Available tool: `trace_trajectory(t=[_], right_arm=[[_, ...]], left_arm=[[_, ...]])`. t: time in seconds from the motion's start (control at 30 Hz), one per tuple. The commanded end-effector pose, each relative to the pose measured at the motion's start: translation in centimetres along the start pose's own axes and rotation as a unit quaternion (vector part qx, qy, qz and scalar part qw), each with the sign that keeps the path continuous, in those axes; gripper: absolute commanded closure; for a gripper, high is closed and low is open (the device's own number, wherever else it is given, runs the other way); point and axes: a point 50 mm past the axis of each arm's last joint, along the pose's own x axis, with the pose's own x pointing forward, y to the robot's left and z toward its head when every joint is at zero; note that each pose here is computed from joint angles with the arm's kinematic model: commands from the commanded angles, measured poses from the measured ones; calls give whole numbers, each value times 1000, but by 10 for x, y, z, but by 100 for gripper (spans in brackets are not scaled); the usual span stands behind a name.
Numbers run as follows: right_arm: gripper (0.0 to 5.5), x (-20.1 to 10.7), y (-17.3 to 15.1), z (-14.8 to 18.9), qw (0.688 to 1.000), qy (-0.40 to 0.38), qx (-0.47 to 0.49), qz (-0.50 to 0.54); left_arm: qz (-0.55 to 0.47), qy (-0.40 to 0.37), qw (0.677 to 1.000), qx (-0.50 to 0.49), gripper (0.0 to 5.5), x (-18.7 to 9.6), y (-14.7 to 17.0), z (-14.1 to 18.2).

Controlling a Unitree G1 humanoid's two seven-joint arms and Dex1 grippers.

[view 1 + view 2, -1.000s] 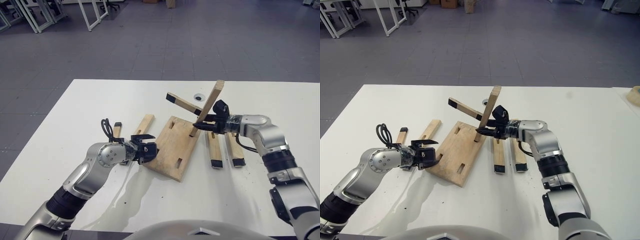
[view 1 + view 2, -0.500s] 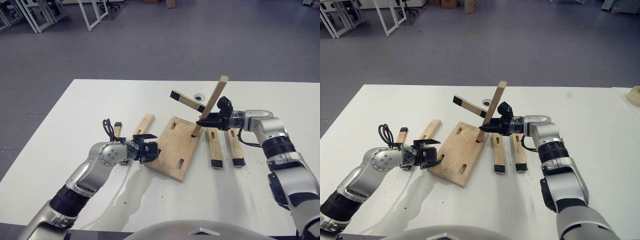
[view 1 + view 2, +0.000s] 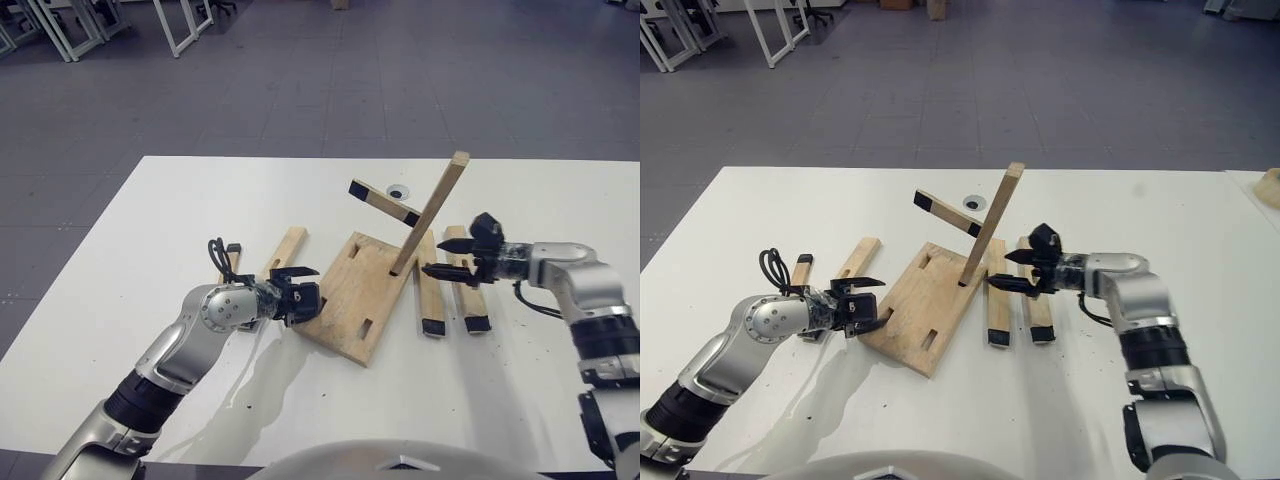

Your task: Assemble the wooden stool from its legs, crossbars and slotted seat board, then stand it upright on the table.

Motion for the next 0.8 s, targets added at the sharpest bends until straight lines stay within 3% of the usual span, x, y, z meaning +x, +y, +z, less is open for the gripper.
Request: trace_trajectory(t=[0.03, 0.13, 0.27, 0.4, 0.6, 0.67, 0.8], right_arm=[[110, -40, -11, 52, 989, -101, -34, -101], [110, -57, -12, 109, 959, -233, -48, -157], [110, -42, 11, 155, 933, -330, -51, -134], [110, -7, 35, 176, 935, -346, -24, -70], [110, 21, 36, 183, 940, -336, -18, -52], [110, 14, 38, 197, 929, -365, -34, -51], [110, -23, 48, 235, 869, -490, -60, -25]], left_arm=[[-59, 23, 998, -31, 196, 5, -27, -12], [-59, 24, 997, -35, 196, 4, -28, -14], [-61, 24, 997, -34, 196, 4, -27, -14], [-60, 23, 997, -31, 196, 5, -27, -13], [-57, 20, 998, -30, 196, 7, -26, -11], [-56, 22, 998, -30, 196, 7, -25, -12], [-58, 23, 998, -31, 196, 7, -26, -12]])
